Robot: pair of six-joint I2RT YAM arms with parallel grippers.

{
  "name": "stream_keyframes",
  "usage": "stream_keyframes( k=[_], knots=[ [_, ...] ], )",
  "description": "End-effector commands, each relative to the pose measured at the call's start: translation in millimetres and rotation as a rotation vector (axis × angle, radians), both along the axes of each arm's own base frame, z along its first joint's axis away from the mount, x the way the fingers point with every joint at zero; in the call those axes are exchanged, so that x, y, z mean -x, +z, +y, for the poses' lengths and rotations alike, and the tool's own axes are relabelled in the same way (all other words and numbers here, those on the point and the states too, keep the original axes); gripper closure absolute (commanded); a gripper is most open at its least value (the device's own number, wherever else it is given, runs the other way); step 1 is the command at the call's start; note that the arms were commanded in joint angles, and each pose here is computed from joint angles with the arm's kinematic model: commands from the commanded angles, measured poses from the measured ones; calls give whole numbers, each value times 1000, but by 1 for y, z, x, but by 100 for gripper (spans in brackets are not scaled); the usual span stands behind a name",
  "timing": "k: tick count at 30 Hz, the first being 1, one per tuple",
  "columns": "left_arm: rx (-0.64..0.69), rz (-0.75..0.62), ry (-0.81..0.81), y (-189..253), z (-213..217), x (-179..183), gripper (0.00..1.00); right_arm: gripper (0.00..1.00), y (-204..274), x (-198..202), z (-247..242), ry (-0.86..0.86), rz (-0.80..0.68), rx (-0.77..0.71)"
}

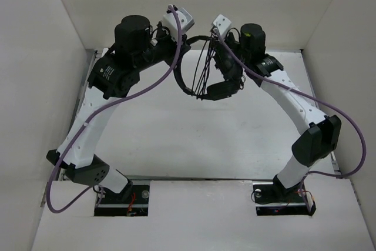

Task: Wrap the headphones

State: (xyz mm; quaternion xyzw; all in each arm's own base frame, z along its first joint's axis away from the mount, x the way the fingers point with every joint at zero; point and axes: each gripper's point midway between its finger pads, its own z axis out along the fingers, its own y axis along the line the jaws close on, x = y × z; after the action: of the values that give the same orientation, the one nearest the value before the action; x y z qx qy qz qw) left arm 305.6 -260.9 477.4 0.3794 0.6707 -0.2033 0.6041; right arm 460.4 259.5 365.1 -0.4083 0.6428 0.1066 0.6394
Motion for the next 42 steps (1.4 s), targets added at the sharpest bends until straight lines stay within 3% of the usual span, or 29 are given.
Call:
stream_keyframes(
  k=[1, 15, 20, 29, 31, 36, 42],
  knots=[
    [165, -82, -28, 57, 1, 10, 100, 90, -10, 44, 35, 204, 231, -201],
    [352, -184, 109, 126, 44, -13, 100, 72, -32, 174, 106, 646, 699, -581],
    [405, -224, 192, 142, 68, -23, 100, 67, -26, 200, 117, 746, 771, -615],
    [467, -311, 387, 163, 114, -45, 100, 68, -39, 247, 136, 879, 863, -583],
    [473, -339, 446, 166, 125, -52, 100, 70, -43, 253, 139, 890, 871, -570],
    [465, -365, 557, 159, 144, -66, 100, 98, -31, 261, 141, 935, 820, -547],
    [373, -411, 706, 135, 165, -87, 100, 100, -18, 238, 129, 806, 687, -454]
  ],
)
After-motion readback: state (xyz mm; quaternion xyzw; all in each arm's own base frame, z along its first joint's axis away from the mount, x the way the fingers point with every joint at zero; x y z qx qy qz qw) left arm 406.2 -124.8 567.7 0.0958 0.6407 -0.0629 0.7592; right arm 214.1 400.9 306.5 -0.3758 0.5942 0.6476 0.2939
